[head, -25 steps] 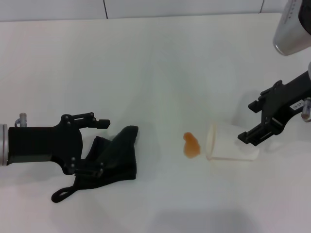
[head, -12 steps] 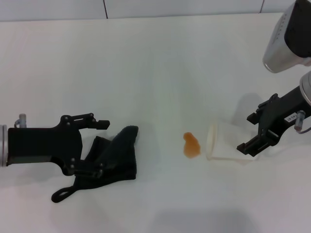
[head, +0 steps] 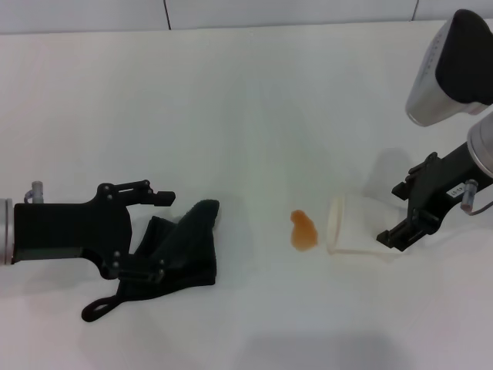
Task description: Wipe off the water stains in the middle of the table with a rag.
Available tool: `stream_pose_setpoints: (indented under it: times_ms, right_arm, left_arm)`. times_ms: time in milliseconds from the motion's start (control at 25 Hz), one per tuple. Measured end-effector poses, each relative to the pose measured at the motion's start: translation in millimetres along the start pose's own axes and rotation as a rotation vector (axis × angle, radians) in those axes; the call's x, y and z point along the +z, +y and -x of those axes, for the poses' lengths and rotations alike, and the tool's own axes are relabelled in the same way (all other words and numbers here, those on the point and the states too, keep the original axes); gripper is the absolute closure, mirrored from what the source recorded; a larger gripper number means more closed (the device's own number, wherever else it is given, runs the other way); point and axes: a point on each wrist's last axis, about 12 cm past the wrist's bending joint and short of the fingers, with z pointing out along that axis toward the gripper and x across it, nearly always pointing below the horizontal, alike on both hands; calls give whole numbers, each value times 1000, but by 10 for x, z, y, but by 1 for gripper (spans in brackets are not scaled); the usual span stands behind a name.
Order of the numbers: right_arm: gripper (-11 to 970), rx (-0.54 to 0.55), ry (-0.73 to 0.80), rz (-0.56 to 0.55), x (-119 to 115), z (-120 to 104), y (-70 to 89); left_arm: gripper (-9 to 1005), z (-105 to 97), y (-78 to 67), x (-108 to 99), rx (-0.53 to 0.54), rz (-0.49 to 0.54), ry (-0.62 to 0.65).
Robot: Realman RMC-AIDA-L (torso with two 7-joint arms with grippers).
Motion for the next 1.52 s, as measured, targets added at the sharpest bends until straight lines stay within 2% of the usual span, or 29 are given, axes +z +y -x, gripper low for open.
stream_pose_setpoints:
  times_ms: [800,1520]
  right_arm:
    - [124,-12,31,17,168,30,7]
    - [125,6,30,16,170,28,3]
  left_arm:
    - [120,-17,3,13,-8,10,-1]
    - [120,-22,14,12,0,19,1]
